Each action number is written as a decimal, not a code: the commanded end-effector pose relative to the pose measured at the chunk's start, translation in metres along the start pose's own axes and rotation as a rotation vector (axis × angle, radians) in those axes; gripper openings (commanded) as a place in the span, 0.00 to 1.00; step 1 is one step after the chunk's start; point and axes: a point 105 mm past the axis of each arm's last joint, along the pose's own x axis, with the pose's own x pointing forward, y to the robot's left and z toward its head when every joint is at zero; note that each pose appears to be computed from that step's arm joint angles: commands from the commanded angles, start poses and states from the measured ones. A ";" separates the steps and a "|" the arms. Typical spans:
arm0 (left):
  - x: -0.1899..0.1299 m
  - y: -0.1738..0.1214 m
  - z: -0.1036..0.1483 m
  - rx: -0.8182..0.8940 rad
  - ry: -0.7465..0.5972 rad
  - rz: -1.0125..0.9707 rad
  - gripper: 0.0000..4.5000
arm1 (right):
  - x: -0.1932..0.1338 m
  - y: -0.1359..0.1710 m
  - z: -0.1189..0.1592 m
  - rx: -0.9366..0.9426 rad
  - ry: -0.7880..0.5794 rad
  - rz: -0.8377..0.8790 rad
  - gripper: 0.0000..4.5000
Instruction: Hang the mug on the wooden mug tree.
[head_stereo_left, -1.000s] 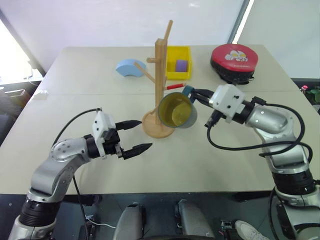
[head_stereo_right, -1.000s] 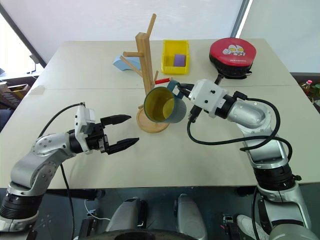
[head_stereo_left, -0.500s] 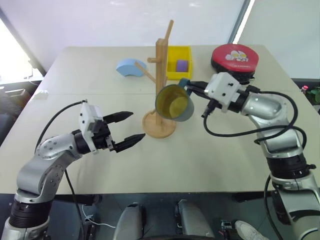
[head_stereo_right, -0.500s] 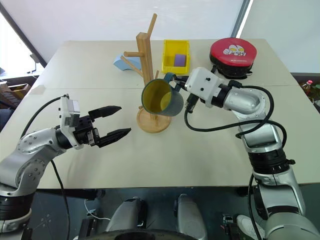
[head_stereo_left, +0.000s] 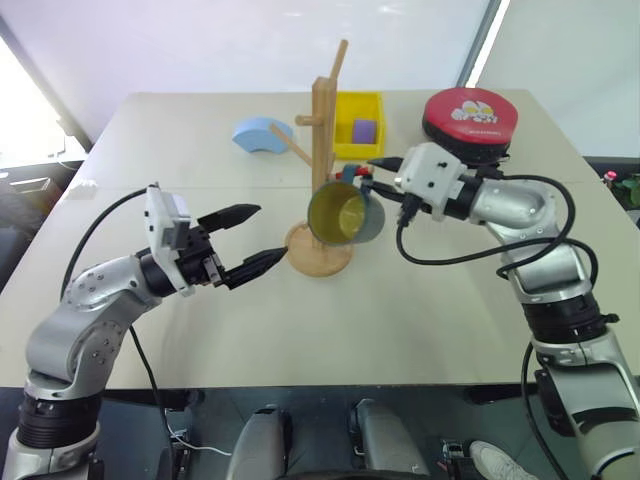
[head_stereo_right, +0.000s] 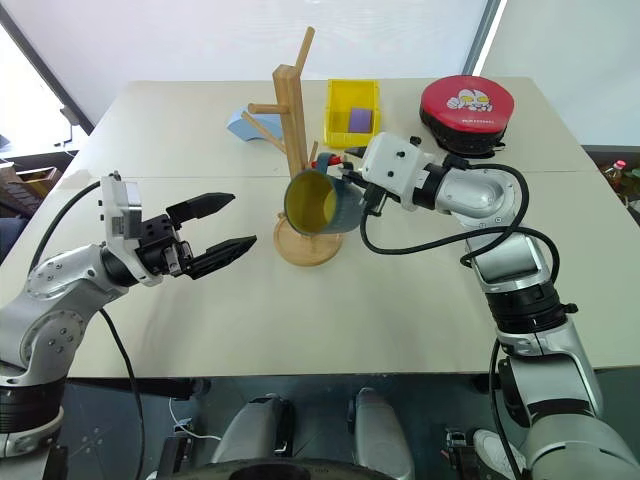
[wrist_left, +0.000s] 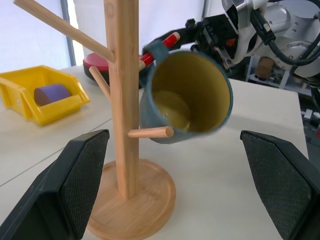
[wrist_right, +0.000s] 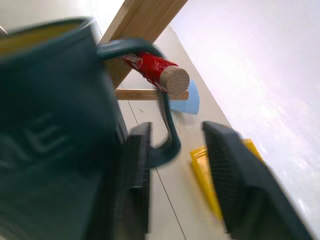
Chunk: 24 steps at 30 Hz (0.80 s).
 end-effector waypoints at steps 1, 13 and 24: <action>0.002 -0.003 0.013 0.033 -0.042 -0.009 1.00 | -0.011 -0.019 0.017 -0.065 -0.035 -0.068 0.42; -0.025 0.049 -0.015 0.041 0.010 0.349 1.00 | -0.092 -0.029 -0.038 0.336 0.026 -0.301 0.42; -0.092 0.086 -0.099 -0.043 0.145 0.784 1.00 | -0.112 0.051 -0.121 0.667 0.144 -0.552 0.42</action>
